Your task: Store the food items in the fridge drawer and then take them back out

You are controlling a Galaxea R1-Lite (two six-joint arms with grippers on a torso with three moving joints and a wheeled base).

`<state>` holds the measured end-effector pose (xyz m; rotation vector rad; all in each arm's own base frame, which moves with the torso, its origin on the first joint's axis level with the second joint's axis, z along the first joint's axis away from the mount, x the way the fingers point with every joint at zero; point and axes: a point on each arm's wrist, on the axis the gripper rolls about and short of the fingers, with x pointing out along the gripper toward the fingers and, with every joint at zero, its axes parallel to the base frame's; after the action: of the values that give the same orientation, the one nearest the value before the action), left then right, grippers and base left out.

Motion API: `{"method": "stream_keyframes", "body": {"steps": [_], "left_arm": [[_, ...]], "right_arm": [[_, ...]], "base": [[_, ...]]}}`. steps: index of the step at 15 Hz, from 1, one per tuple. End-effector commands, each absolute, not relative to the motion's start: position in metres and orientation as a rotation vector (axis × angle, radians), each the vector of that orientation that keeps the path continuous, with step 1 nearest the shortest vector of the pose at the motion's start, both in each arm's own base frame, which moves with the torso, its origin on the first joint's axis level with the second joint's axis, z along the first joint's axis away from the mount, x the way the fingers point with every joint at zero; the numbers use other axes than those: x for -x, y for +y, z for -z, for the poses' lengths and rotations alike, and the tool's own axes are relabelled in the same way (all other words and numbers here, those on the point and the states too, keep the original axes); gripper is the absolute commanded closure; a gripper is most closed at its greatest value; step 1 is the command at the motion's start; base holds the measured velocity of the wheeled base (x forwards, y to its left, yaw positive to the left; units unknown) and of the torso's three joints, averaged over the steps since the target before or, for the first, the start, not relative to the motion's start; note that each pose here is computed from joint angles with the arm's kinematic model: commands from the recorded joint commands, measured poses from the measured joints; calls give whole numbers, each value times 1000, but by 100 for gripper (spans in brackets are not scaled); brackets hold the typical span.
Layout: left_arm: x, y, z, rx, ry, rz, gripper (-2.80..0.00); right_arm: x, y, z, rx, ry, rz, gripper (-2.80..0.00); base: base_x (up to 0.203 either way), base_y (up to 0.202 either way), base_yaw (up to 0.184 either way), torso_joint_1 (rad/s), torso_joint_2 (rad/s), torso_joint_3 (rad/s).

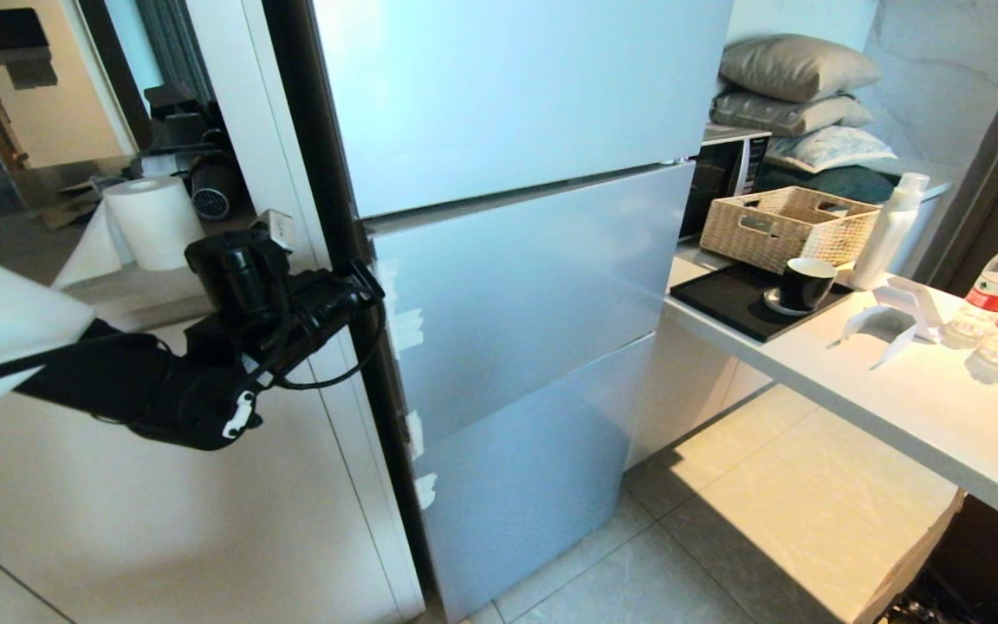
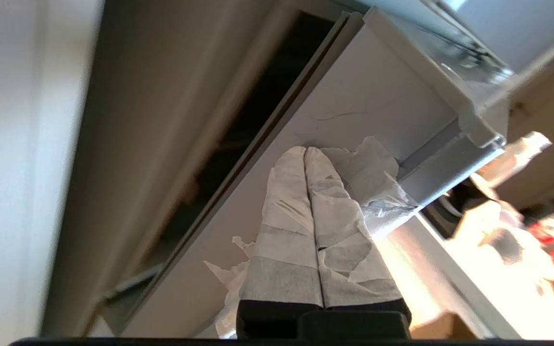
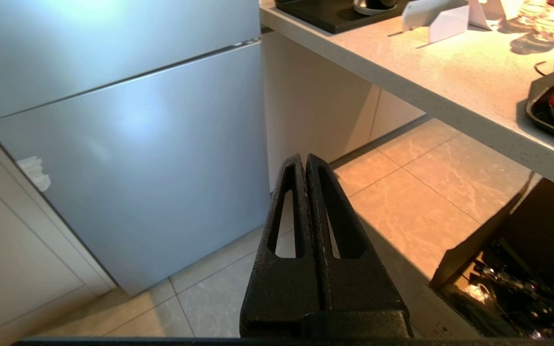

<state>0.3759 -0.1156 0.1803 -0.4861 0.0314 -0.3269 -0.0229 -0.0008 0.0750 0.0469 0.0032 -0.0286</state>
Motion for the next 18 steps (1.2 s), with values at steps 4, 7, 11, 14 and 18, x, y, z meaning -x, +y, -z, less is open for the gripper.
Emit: {"method": "stream_keyframes", "body": {"steps": [4,7,11,14,18], "left_arm": [[-345,-128,-185,515,40,416,0],[-306,-147,-200,558,58,513,0],[-243,-158,-213,584,85,642,0],[-210,-150,-222,595,69,690,0],[-167,-117,-250,517,-24,659,0]], "right_arm": [[23,-1,-75,-47,4,29,0],[23,-1,-75,-47,4,29,0],[23,-1,-75,-47,4,29,0],[23,-1,-75,-47,4,29,0],[23,-1,-75,-47,4,29,0]], "base": [[0,0,0,0,0,0],[0,0,0,0,0,0],[0,0,0,0,0,0],[0,0,0,0,0,0],[0,0,0,0,0,0]]}}
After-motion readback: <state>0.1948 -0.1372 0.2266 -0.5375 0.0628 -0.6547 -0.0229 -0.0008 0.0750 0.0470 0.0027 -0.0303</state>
